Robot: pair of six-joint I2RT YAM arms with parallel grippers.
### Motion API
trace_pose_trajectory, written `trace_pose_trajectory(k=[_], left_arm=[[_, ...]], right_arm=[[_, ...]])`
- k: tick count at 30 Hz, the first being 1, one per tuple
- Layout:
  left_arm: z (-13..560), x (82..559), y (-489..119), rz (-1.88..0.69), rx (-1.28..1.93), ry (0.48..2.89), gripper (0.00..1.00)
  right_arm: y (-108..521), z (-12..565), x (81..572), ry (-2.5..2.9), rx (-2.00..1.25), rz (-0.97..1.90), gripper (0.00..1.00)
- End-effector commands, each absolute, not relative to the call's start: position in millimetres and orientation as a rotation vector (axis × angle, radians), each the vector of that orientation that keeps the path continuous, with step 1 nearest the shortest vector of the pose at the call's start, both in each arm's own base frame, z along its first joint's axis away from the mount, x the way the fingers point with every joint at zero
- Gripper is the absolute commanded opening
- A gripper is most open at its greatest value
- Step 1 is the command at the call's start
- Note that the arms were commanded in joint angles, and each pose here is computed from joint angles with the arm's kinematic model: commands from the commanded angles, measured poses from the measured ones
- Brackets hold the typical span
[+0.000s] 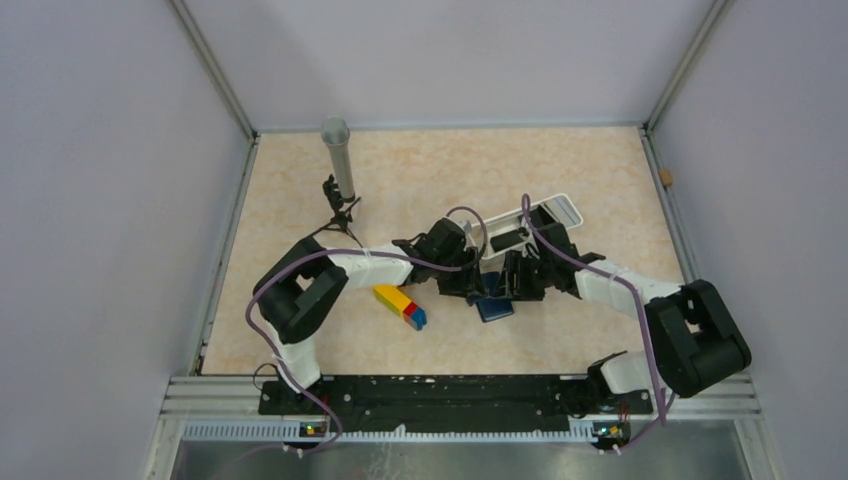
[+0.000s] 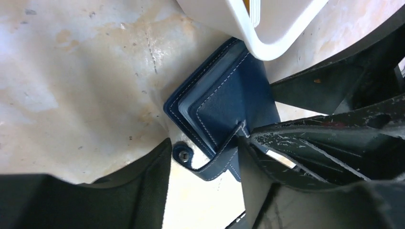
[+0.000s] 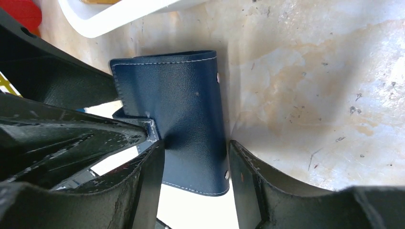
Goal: Put the credit cards into the card holder
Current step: Close the card holder at the center of the board.
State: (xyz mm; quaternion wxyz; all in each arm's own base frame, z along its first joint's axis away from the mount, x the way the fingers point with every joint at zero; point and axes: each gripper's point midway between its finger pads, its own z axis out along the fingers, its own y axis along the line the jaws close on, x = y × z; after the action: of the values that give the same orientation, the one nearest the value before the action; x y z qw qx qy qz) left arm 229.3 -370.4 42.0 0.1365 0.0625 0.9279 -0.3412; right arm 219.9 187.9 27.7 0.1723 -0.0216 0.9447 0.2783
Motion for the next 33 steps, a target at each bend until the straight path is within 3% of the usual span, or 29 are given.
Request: trace_pose_trajectory(k=[1,4,9,14,19,22,26,33], left_arm=[[26.5,232.3,-361.4,-0.822,0.232,2.713,0.5],[14.6,226.7,-352.8,-0.764,0.231,2.755,0.39],[-0.1,218.8,-338.1,-0.675,0.221,2.811,0.31],[-10.0,212.7,-335.3,-0.669,0.205,2.847,0.3],[-10.5,212.0,-333.5,-0.685,0.15,2.833,0.3],[-6.4,211.7,-337.2,-0.731,0.145,2.811,0.31],[18.0,222.8,-345.5,-0.798,0.151,2.725,0.41],[112.8,266.5,-331.3,-0.807,0.073,2.517,0.66]], right_arm=[[177.4,13.9,217.7,2.703,0.015,0.73,0.52],[172.5,17.9,220.8,2.672,0.069,0.816,0.55],[176.7,18.9,211.9,2.662,0.061,0.979,0.58],[193.8,22.3,202.2,2.596,0.068,1.18,0.57],[204.4,29.7,201.5,2.532,0.041,1.295,0.46],[209.6,33.5,205.2,2.503,0.042,1.338,0.27],[211.0,41.3,216.8,2.479,0.042,1.321,0.02],[186.4,76.2,248.7,2.469,-0.019,0.983,0.0]])
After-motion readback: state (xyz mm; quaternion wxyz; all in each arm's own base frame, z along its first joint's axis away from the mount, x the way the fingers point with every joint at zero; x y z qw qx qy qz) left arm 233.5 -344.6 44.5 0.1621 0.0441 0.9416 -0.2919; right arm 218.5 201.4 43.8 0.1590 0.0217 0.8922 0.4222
